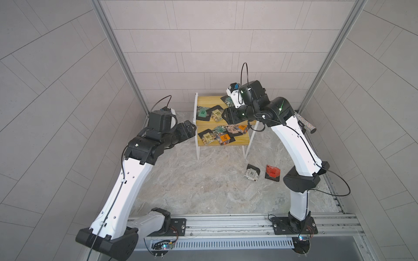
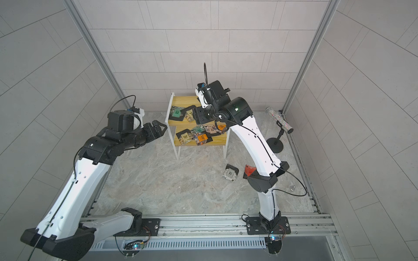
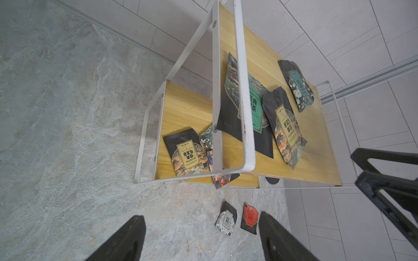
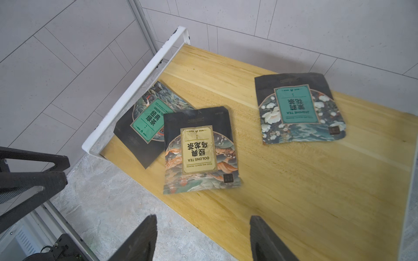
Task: Remove the tea bags from the shelf
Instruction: Pick up the tea bag from the shelf.
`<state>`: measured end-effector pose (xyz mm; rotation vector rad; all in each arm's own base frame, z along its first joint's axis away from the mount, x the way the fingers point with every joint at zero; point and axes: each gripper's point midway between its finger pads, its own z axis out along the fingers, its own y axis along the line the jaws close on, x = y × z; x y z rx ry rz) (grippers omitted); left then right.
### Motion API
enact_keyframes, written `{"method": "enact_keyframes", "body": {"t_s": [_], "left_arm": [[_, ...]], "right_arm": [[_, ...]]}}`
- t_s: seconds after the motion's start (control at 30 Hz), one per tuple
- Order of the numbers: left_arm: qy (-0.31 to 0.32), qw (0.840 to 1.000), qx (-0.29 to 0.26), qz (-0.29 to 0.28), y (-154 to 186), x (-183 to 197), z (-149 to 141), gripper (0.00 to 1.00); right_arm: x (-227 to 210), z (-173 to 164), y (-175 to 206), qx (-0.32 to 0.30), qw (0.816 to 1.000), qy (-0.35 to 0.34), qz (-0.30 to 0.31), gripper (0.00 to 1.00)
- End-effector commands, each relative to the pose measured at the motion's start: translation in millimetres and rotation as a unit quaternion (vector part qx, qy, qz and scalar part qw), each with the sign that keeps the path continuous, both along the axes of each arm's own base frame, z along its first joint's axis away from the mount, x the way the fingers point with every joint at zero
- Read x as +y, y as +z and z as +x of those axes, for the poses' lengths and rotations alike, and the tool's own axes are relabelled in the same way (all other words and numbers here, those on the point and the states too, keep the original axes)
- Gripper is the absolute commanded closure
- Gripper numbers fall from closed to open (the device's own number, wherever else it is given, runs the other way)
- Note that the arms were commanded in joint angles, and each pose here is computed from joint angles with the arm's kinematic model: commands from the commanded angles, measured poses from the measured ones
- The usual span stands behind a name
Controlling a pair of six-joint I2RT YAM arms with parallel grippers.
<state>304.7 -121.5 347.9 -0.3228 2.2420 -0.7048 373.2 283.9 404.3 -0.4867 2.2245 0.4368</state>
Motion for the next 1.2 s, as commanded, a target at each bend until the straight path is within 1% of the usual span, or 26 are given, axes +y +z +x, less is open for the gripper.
{"method": "enact_keyframes", "body": {"t_s": [0.0,0.1,0.47,0.77,0.9,1.17], "left_arm": [[-0.003,1.0,-0.004,-0.015,-1,-2,1,0.14],[-0.004,1.0,0.0,-0.017,-5,-3,0,0.14],[-0.007,1.0,0.007,-0.018,-14,-2,-4,0.14],[-0.004,1.0,0.014,-0.02,-21,0,-7,0.14],[-0.004,1.0,0.015,-0.02,-23,1,-8,0.14],[-0.004,1.0,0.018,-0.025,-26,-1,-6,0.14]], "right_arm": [[5,4,0,-0.007,1.0,0.005,-0.001,0.29],[13,11,0,-0.015,1.0,0.011,0.005,0.28],[36,30,-5,-0.04,0.999,0.029,0.009,0.28],[49,38,-20,-0.037,0.999,0.035,-0.001,0.29],[48,38,-29,-0.032,0.999,0.033,-0.02,0.3],[33,38,-51,-0.02,0.996,0.017,-0.082,0.31]]}}
